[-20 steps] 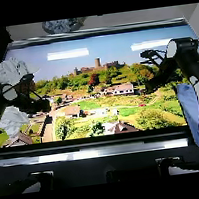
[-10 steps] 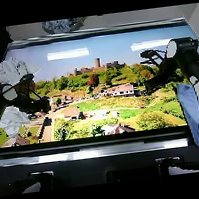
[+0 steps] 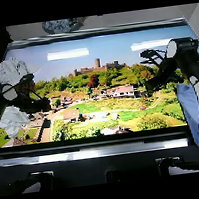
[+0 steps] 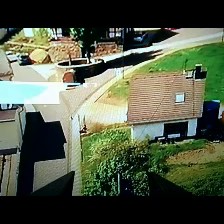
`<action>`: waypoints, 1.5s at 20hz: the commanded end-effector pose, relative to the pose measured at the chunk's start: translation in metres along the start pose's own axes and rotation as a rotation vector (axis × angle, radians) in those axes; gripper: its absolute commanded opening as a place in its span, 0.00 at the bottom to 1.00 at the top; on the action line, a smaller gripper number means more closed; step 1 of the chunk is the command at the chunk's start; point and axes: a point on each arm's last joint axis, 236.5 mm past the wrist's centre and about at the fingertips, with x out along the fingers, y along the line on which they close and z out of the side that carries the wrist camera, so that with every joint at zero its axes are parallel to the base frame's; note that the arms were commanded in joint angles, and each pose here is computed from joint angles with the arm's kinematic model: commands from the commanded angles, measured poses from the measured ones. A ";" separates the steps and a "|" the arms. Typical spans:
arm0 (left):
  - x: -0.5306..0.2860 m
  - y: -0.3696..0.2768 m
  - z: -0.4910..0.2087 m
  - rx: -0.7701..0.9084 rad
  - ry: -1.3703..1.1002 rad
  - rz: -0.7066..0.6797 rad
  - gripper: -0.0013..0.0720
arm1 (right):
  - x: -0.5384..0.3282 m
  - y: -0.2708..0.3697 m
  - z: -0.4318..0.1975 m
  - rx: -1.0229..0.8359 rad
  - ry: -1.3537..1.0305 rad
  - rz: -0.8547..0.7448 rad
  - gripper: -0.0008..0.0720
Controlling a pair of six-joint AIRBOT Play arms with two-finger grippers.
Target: Fold the shirts.
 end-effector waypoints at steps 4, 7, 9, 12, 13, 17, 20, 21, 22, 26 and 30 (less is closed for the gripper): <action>-0.002 0.004 0.015 0.006 -0.053 0.005 0.97 | -0.002 -0.012 0.027 0.005 -0.113 -0.050 0.96; -0.051 0.067 0.053 0.012 -0.184 0.176 1.00 | -0.004 -0.017 0.040 0.005 -0.170 -0.074 0.96; -0.090 0.149 0.057 -0.152 -0.243 0.338 1.00 | -0.006 -0.021 0.048 0.005 -0.204 -0.089 0.96; -0.070 0.223 0.003 -0.538 -0.170 0.278 1.00 | -0.006 -0.019 0.050 0.007 -0.214 -0.082 0.93; -0.052 0.238 -0.016 -0.641 -0.151 0.221 1.00 | -0.006 -0.017 0.052 0.007 -0.219 -0.072 0.93; 0.000 0.270 -0.041 -0.922 -0.276 -0.013 1.00 | -0.006 -0.008 0.055 0.010 -0.236 -0.033 0.93; 0.027 0.289 -0.041 -0.959 -0.343 -0.034 1.00 | -0.008 0.006 0.061 0.017 -0.260 0.026 0.93; 0.037 0.292 -0.039 -0.942 -0.340 -0.034 1.00 | -0.008 0.009 0.063 0.020 -0.268 0.042 0.93; 0.045 0.292 -0.035 -0.923 -0.341 -0.047 1.00 | -0.009 0.013 0.064 0.022 -0.274 0.056 0.93; 0.081 0.287 -0.032 -0.899 -0.294 -0.085 1.00 | -0.009 0.022 0.061 0.022 -0.260 0.096 0.93; 0.081 0.275 -0.024 -0.938 -0.298 -0.156 0.06 | -0.006 0.030 0.044 0.015 -0.186 0.129 0.94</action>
